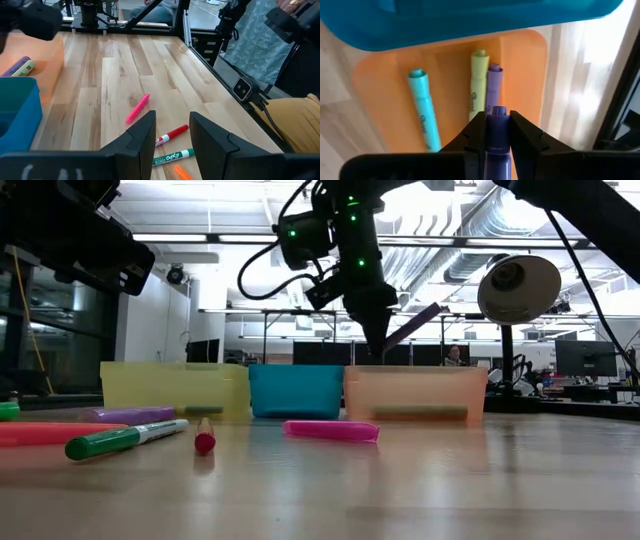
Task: Pick & Place Markers
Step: Put the light violet highlighter into the orange bin
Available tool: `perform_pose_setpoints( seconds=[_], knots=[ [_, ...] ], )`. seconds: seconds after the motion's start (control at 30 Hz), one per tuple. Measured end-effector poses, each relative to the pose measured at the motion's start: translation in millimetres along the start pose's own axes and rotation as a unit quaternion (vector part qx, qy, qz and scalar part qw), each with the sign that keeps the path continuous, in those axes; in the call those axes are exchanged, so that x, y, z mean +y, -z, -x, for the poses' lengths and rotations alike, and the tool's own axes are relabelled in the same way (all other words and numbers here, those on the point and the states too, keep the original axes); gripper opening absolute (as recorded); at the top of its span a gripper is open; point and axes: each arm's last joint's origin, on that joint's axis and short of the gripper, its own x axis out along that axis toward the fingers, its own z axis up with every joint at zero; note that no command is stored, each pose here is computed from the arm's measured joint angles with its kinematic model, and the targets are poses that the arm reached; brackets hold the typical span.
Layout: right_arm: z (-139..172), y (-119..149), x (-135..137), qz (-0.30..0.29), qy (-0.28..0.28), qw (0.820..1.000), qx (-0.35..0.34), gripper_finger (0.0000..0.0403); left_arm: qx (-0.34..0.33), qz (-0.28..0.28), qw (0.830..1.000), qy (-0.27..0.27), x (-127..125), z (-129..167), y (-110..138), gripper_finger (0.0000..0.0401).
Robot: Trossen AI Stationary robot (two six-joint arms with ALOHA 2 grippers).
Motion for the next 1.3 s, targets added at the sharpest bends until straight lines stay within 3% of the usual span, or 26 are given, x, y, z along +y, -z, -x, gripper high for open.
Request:
perform_pose_setpoints(
  seconds=[0.2,0.57,0.87,1.3],
  knots=[
    [-1.7,-1.6,-5.0,0.010,-0.014,1.000,-0.008,0.0053,0.000,0.005,1.000,0.003,-0.2,0.0,-0.2,0.0117],
    [-3.7,-5.8,-9.2,0.013,-0.117,0.992,-0.036,0.0053,-0.001,0.011,1.000,0.004,-0.2,0.0,-0.3,0.0117],
    [-4.6,-5.5,-11.9,0.015,-0.115,0.993,-0.035,0.0078,-0.002,0.013,1.000,0.003,-0.2,0.0,-0.4,0.0117],
    [-4.7,-4.7,-11.7,0.019,-0.115,0.993,-0.031,0.0082,-0.001,0.013,1.000,0.003,-0.2,0.0,-0.3,0.0117]
  ],
)
